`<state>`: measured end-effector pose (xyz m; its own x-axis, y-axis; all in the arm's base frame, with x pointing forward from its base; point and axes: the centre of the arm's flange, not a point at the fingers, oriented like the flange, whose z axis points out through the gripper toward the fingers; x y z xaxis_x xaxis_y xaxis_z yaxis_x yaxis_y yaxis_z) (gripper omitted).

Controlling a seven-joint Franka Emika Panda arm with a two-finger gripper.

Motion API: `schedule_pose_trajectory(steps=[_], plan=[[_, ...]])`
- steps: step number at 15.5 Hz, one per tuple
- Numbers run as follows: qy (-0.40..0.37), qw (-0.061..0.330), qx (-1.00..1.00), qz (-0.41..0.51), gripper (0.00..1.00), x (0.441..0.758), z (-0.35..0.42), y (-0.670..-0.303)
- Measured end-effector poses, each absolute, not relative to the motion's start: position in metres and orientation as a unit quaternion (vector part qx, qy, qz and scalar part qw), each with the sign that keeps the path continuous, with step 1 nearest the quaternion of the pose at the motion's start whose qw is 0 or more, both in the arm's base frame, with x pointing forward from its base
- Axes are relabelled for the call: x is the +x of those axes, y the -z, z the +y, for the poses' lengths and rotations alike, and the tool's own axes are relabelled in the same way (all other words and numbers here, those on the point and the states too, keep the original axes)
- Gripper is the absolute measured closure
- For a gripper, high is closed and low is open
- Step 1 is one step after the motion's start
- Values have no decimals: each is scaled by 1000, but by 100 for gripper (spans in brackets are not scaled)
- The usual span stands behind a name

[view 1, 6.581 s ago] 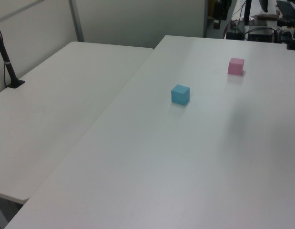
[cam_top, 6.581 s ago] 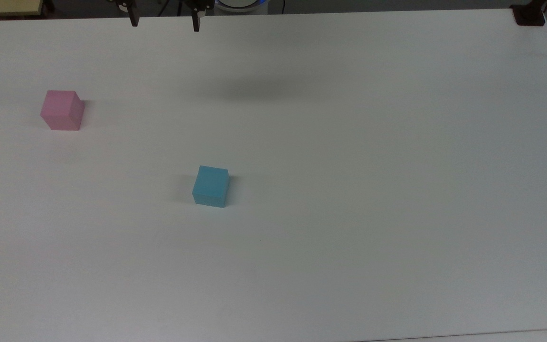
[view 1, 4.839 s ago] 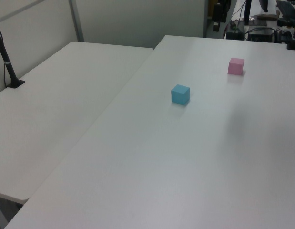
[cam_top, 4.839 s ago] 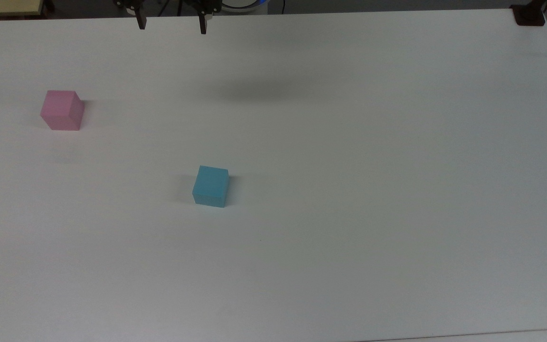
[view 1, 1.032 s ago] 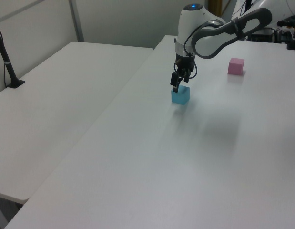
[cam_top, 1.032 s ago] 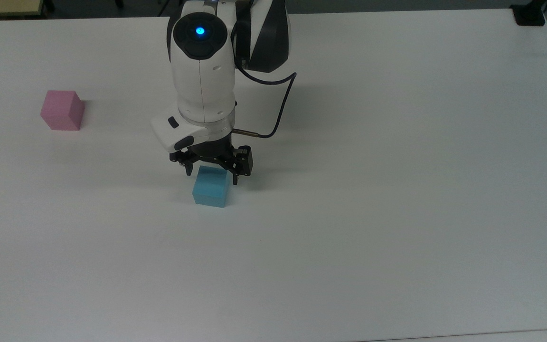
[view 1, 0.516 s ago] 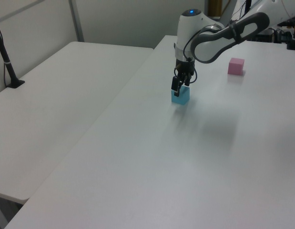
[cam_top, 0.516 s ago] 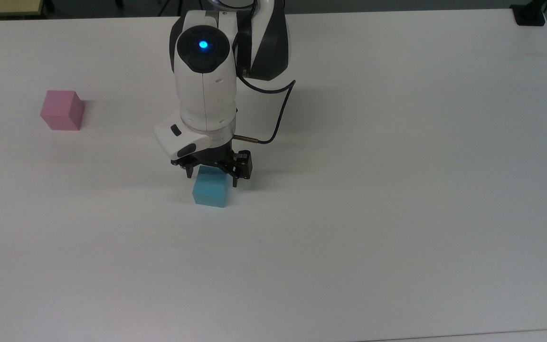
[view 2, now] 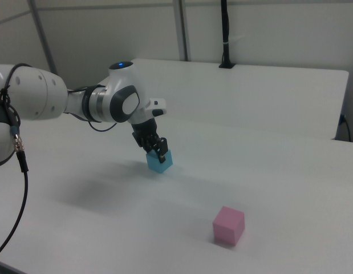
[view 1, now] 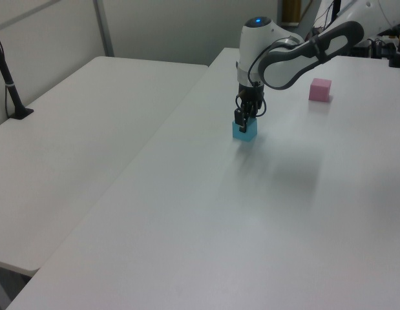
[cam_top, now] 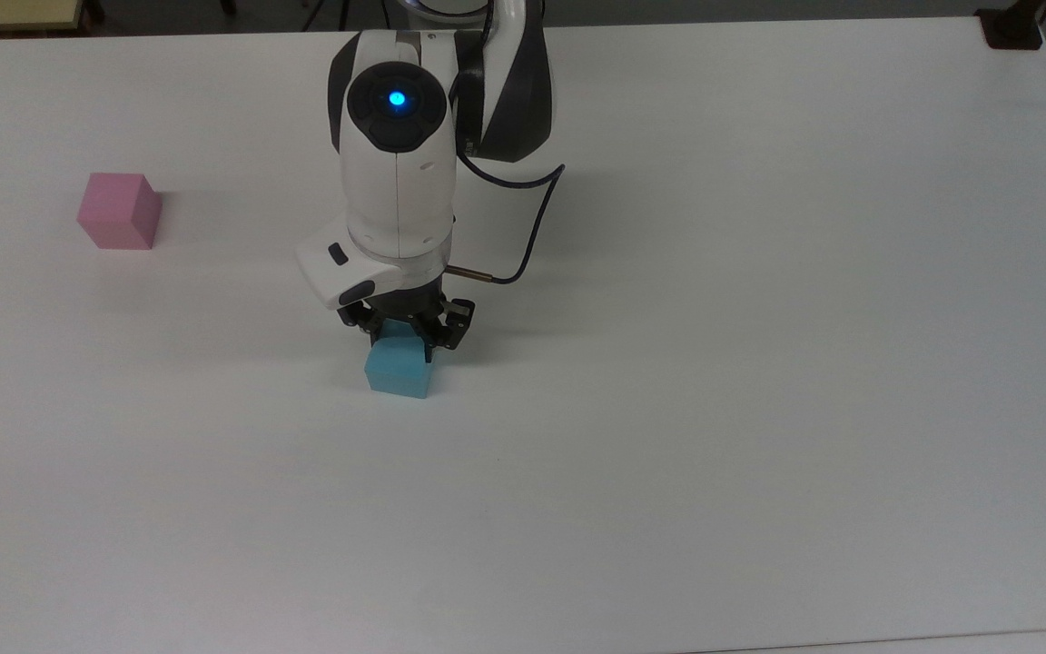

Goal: Put blue cube on pink cube
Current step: 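Close the gripper on the light blue cube, then lift the light blue cube and carry it over the pink cube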

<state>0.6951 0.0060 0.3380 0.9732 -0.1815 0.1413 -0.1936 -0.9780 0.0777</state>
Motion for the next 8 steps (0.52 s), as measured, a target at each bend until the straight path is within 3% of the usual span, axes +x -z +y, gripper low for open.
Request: schedule_pose_trajectory(steps=[4, 8], plan=[[-77, 43, 991, -105, 43, 696, 6, -350], [-70, 44, 988, -126, 46, 678, -8, -420]])
